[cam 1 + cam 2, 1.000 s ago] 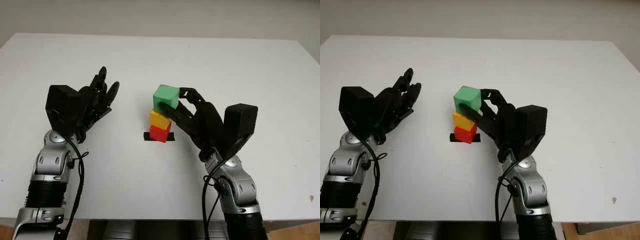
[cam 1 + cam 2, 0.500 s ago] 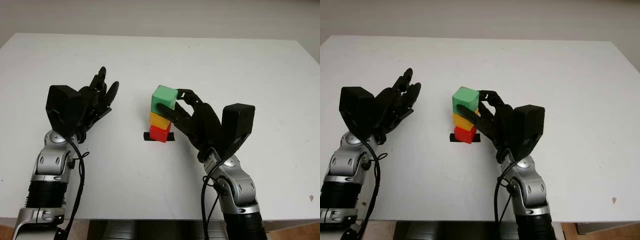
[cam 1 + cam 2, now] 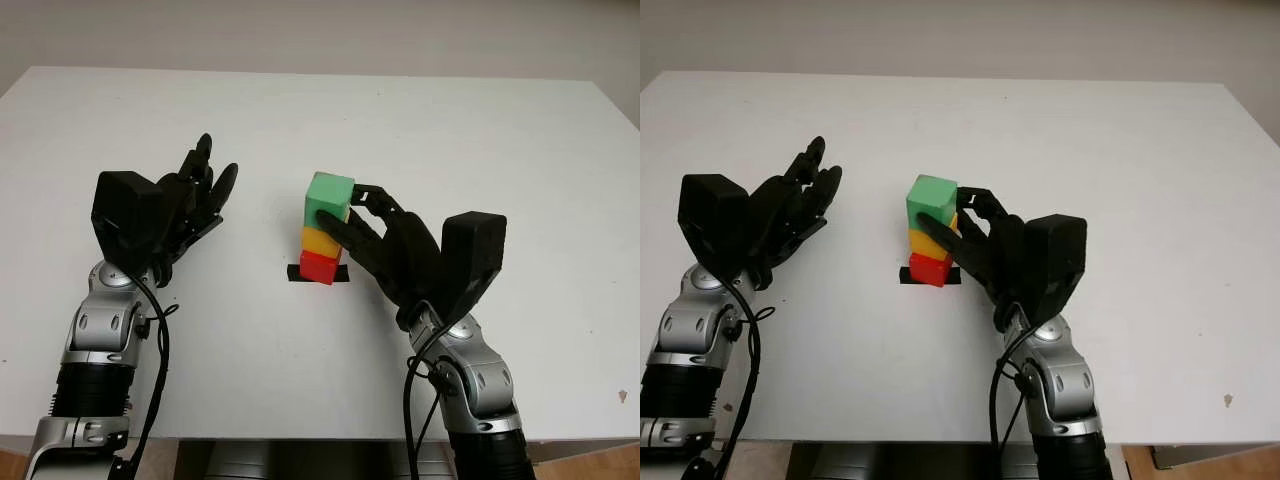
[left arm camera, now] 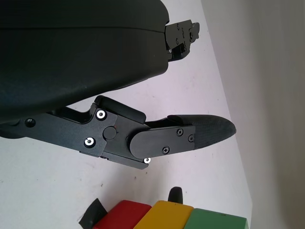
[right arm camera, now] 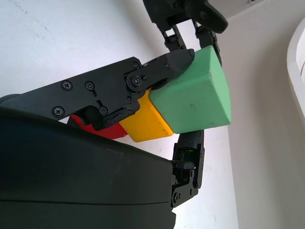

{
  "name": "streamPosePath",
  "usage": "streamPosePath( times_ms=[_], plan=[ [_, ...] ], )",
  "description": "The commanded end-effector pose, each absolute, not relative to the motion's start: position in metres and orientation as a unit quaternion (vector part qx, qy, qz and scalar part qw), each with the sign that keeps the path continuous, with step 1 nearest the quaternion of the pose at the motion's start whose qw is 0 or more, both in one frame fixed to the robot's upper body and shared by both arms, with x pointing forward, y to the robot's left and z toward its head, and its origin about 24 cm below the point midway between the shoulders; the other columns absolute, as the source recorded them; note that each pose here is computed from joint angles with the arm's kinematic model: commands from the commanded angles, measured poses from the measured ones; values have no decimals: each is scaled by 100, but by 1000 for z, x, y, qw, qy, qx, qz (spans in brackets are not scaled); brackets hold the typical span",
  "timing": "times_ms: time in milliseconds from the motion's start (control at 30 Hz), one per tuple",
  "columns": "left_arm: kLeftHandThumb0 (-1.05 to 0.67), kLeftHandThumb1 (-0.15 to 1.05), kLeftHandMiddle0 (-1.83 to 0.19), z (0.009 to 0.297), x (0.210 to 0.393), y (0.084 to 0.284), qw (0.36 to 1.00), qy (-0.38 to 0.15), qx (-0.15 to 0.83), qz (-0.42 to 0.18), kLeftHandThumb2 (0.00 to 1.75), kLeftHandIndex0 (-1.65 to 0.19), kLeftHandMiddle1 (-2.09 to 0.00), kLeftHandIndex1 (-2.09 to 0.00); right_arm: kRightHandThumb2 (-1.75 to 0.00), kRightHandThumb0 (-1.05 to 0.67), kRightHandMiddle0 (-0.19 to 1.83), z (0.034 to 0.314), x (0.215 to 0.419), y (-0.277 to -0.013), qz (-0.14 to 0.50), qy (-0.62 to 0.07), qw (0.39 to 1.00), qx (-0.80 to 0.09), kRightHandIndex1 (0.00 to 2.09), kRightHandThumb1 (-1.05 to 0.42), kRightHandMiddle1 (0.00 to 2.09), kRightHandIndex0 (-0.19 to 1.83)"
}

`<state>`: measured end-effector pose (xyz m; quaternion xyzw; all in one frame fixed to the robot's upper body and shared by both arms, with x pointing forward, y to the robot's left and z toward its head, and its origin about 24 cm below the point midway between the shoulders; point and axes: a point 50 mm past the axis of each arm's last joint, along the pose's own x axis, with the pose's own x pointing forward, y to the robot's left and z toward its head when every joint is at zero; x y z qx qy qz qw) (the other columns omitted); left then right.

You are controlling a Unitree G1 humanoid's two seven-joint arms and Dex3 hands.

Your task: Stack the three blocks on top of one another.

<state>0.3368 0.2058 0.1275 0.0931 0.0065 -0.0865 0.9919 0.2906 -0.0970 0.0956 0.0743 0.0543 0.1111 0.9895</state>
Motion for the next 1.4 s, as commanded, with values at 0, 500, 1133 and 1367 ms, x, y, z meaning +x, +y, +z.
streamPosePath(
  times_ms=[0, 500, 1133, 1367],
  plan=[
    [-75, 105, 19, 130, 337, 205, 992, -2, 92, -89, 52, 19, 0, 0, -5, -56, 14, 97, 289, -101, 105, 45, 991, 74, 5, -94, 121, 22],
    [-76, 105, 19, 129, 338, 205, 992, -1, 88, -93, 50, 19, 0, 0, -5, -58, -10, 96, 283, -106, 195, -9, 977, 81, 2, -90, 39, -12],
    [-73, 105, 19, 129, 338, 207, 992, -15, 92, -89, 58, 19, 0, 0, -62, -82, -14, 125, 289, -160, 143, -227, 961, -62, 2, -105, 4, -17],
    [-71, 105, 19, 128, 337, 209, 992, -31, 85, -86, 64, 19, 0, 0, -63, -83, -17, 134, 313, -176, 63, -205, 976, -35, 2, -105, 3, -19]
  ],
)
